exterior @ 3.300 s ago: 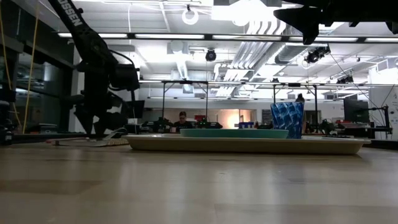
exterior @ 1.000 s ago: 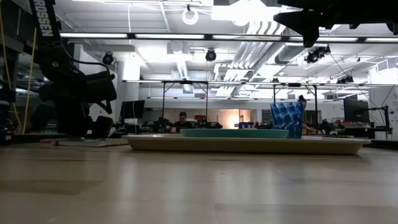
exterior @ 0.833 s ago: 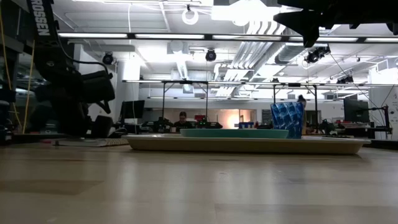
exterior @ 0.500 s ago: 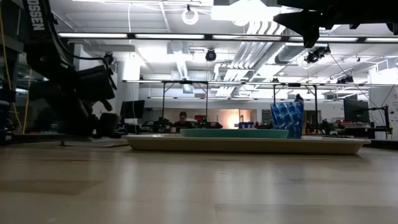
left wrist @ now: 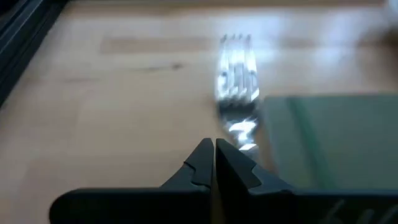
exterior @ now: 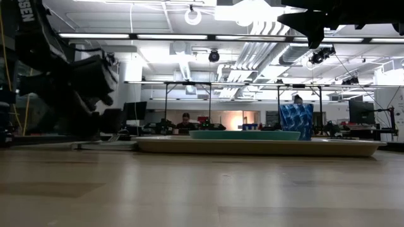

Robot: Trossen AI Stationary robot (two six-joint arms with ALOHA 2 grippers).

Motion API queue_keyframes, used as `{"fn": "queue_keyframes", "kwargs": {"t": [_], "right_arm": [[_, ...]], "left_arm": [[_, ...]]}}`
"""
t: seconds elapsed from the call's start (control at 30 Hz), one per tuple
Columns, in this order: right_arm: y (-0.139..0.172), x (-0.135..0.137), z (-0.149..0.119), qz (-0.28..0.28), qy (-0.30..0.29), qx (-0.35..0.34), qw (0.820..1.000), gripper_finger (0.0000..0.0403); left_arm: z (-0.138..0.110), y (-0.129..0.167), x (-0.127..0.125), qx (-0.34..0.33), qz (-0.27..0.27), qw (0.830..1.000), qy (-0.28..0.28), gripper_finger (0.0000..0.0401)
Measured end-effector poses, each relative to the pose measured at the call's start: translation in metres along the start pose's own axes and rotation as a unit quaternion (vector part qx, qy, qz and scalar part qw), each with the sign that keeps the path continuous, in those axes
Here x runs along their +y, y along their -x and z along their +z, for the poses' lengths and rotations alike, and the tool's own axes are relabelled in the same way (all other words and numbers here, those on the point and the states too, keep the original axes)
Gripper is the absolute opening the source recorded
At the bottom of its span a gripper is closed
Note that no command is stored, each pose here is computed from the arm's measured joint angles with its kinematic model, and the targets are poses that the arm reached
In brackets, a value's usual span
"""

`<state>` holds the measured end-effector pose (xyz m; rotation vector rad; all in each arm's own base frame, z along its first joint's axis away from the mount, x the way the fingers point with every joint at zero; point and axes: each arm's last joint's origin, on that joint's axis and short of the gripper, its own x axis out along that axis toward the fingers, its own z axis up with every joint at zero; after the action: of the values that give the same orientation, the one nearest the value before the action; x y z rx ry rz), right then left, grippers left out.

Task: Pick and place plate/cup/fork/spoon on tray
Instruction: Put the pink fork on the gray table tray to the left of the light blue plate

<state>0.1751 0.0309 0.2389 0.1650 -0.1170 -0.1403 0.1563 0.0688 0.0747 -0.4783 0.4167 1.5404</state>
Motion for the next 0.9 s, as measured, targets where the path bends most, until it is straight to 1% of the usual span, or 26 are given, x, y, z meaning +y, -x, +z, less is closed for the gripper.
{"fn": "queue_keyframes", "kwargs": {"t": [0.07, 0.17, 0.27, 0.33, 0.4, 0.47, 0.53, 0.73, 0.8, 0.9], "right_arm": [[0.000, 0.000, 0.000, 0.000, 0.000, 0.000, 1.000, 0.0193], [0.000, 0.000, 0.000, 0.000, 0.000, 0.000, 1.000, 0.0193], [0.000, 0.000, 0.000, 0.000, 0.000, 0.000, 1.000, 0.0193], [0.000, 0.000, 0.000, 0.000, 0.000, 0.000, 1.000, 0.0193], [0.000, 0.000, 0.000, 0.000, 0.000, 0.000, 1.000, 0.0193], [0.000, 0.000, 0.000, 0.000, 0.000, 0.000, 1.000, 0.0193], [0.000, 0.000, 0.000, 0.000, 0.000, 0.000, 1.000, 0.0193], [0.000, 0.000, 0.000, 0.000, 0.000, 0.000, 1.000, 0.0193], [0.000, 0.000, 0.000, 0.000, 0.000, 0.000, 1.000, 0.0193], [0.000, 0.000, 0.000, 0.000, 0.001, 0.001, 1.000, 0.0193]], "left_arm": [[0.010, 0.000, -0.004, -0.005, -0.005, 1.000, -0.005, 0.0000], [0.026, -0.003, -0.010, 0.002, -0.010, 0.999, -0.032, 0.0000], [0.043, -0.006, -0.017, 0.022, -0.037, 0.996, -0.075, 0.0000], [0.055, -0.009, -0.020, 0.041, -0.064, 0.992, -0.104, 0.0000], [0.067, -0.013, -0.022, 0.063, -0.087, 0.988, -0.107, 0.0002], [0.078, -0.018, -0.021, 0.090, -0.094, 0.987, -0.098, 0.0008], [0.088, -0.022, -0.020, 0.117, -0.093, 0.984, -0.096, 0.0018], [0.108, -0.023, -0.016, 0.189, -0.061, 0.974, -0.111, 0.0064], [0.109, -0.021, -0.015, 0.209, -0.058, 0.968, -0.122, 0.0083], [0.105, -0.017, -0.015, 0.242, -0.069, 0.960, -0.126, 0.0110]]}}
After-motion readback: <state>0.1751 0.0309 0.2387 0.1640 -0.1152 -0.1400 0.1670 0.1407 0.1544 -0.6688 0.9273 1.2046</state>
